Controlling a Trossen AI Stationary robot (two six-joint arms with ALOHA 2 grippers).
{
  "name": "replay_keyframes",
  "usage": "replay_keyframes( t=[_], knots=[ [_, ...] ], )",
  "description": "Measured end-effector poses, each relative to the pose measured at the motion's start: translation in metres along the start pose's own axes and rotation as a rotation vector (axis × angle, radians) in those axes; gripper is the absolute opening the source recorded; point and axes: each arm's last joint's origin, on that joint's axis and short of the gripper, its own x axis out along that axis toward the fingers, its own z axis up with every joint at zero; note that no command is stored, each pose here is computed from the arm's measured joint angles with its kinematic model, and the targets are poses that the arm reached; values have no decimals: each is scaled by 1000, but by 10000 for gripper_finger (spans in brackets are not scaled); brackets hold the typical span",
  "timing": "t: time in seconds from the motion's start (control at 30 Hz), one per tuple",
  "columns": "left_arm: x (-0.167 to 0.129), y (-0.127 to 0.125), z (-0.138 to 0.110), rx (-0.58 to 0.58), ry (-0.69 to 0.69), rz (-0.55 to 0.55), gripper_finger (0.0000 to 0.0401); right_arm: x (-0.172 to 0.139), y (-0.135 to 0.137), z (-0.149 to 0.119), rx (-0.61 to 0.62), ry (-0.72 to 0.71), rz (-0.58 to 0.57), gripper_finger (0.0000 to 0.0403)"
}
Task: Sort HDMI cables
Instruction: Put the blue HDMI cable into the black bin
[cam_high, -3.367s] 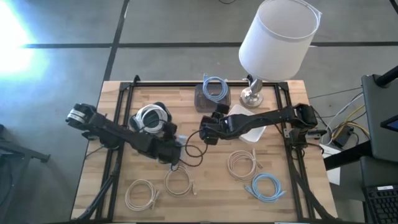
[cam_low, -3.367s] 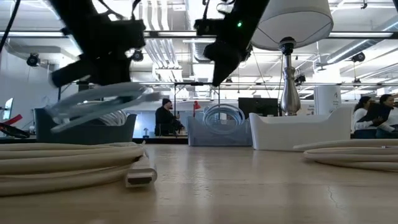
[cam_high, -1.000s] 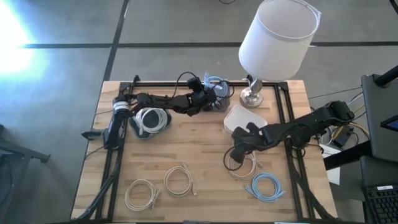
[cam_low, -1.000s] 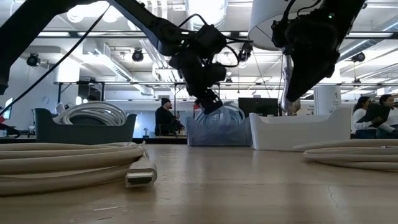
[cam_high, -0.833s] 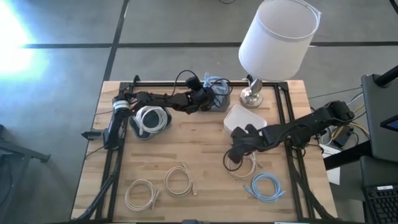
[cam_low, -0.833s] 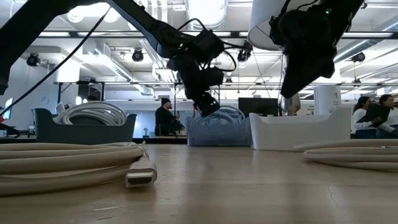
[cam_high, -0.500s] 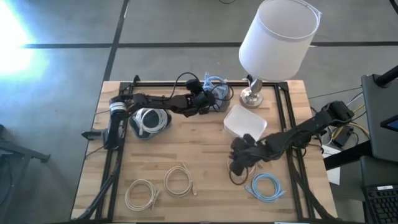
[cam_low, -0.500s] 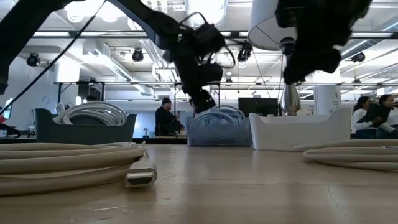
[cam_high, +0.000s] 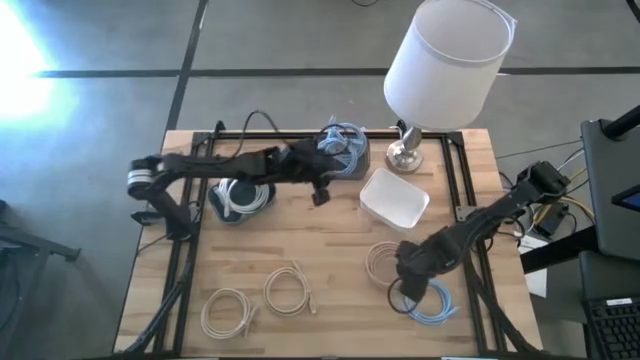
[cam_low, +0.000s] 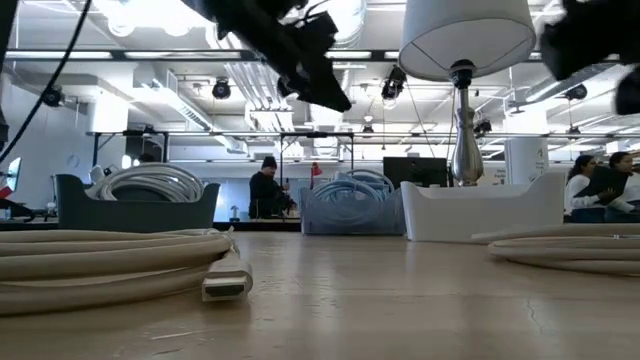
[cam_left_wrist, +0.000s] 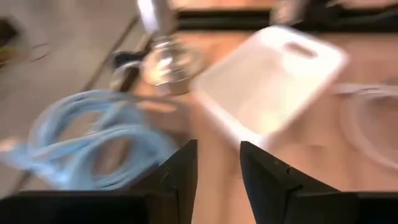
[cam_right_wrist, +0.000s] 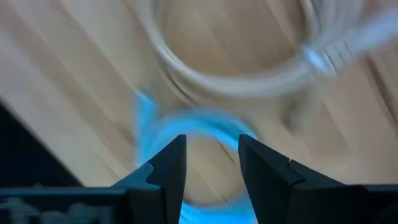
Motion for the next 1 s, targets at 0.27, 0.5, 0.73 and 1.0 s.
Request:
replay_keyframes(
  t=[0.27,0.5,0.73,1.0],
  knots=[
    [-18,-15,-40,-13,-143,-135,113,15,-17,-14,67,90,-130,151],
    [-23,-15,-65,-95,-117,-121,113,42,-30,-25,28,184,-103,148],
    [-22,-17,-73,-109,-96,-127,113,56,-40,-31,28,197,-120,150],
    [-21,-17,-77,-127,-80,-126,113,64,-41,-31,41,183,-73,149]
  ],
)
